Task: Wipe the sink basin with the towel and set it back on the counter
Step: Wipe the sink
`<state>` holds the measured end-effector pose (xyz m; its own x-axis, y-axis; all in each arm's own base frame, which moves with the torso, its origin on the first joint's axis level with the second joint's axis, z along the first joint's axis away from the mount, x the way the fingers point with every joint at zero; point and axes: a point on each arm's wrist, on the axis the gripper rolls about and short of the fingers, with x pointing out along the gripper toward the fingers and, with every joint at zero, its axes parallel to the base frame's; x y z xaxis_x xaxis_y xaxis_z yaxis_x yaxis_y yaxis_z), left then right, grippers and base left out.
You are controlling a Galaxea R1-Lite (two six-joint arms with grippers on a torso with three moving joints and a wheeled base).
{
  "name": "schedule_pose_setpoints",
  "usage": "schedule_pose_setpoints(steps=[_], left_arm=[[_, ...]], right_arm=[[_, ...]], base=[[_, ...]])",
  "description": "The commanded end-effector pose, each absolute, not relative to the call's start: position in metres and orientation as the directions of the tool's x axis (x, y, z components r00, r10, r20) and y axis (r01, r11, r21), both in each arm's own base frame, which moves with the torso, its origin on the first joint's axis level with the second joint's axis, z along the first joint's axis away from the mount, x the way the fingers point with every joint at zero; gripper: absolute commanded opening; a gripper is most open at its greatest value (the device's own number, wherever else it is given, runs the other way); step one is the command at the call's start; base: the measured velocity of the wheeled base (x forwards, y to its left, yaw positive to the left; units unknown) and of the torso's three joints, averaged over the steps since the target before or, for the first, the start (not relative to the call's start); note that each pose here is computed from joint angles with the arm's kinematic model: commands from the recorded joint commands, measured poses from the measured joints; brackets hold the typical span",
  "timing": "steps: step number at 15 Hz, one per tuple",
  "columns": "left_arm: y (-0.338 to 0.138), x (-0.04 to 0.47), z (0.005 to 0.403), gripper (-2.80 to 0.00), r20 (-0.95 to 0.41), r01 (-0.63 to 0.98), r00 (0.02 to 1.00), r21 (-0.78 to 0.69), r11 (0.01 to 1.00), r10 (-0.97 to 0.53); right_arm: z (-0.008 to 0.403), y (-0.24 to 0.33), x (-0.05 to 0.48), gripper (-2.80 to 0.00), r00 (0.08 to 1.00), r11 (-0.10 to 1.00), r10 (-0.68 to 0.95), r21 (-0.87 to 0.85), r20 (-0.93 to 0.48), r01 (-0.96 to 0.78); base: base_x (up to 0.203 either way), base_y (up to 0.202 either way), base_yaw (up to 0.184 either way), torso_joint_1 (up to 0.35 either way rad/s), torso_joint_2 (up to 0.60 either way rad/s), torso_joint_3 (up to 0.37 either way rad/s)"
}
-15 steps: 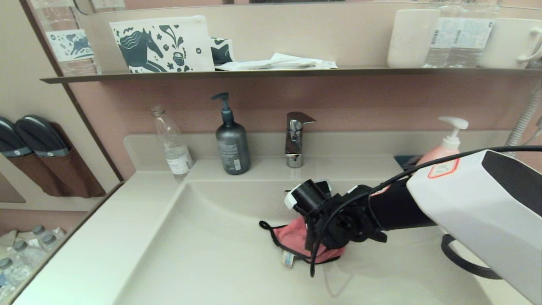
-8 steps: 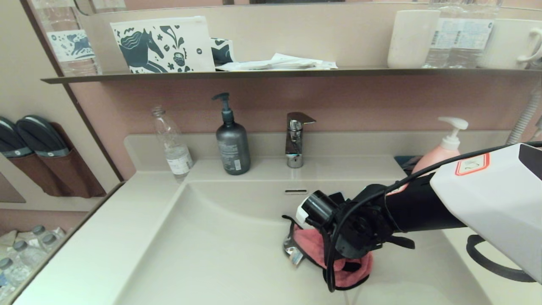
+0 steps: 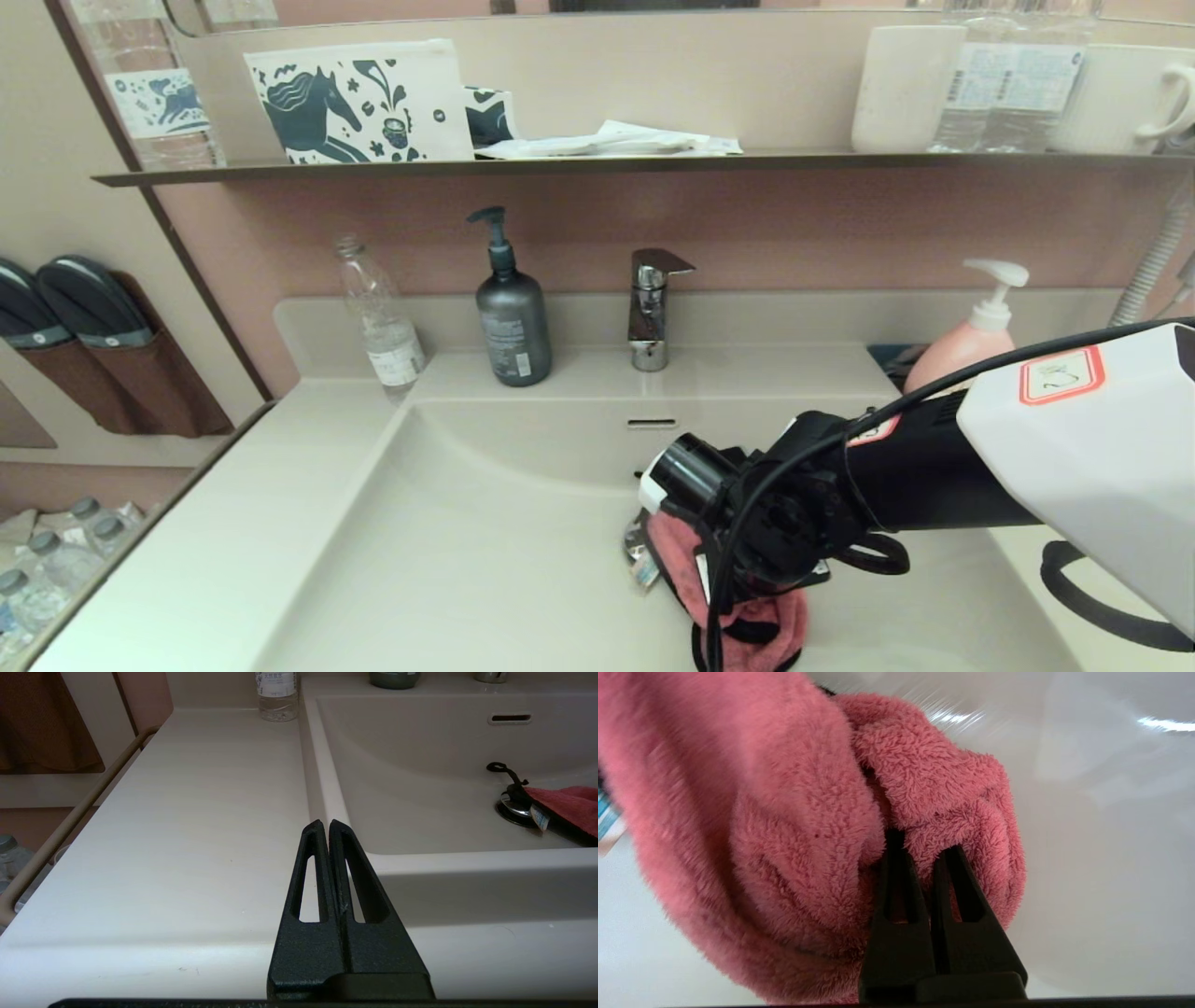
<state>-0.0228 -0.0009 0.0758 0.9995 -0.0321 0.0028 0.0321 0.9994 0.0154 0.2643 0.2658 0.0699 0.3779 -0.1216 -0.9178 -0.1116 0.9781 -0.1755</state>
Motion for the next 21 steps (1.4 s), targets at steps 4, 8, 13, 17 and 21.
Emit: schedule_pose_setpoints(steps=[4,8,13,17,21], left_arm=[[-0.001,-0.023,0.076,-2.8,0.002,0.032,0.999,0.015,0.999,-0.032],[-0.001,-0.023,0.076,-2.8,0.002,0.032,0.999,0.015,0.999,-0.032],[-0.001,-0.023,0.076,-2.8,0.002,0.031,1.0,0.015,0.999,-0.031],[-0.001,-0.023,0.076,-2.8,0.002,0.032,0.999,0.015,0.999,-0.032],[-0.001,-0.023,0.076,-2.8,0.002,0.031,1.0,0.015,0.999,-0.031]], right_arm=[[0.058,0.295,0.257,-2.8,0.322,0.984,-0.046,-0.099,-0.946,-0.149],[0.058,0.325,0.261,-2.8,0.306,0.987,0.036,-0.014,-0.951,-0.16],[0.068,0.371,0.251,-2.8,0.343,0.973,0.165,0.096,-0.925,-0.21],[0.074,0.39,0.256,-2.8,0.408,0.956,0.262,0.178,-0.874,-0.232],[0.083,0.401,0.263,-2.8,0.49,0.93,0.362,0.272,-0.793,-0.248]], base=[[0.0,0.0,0.0,0.0,0.0,0.0],[0.0,0.0,0.0,0.0,0.0,0.0],[0.0,0.0,0.0,0.0,0.0,0.0],[0.0,0.0,0.0,0.0,0.0,0.0],[0.0,0.0,0.0,0.0,0.0,0.0]])
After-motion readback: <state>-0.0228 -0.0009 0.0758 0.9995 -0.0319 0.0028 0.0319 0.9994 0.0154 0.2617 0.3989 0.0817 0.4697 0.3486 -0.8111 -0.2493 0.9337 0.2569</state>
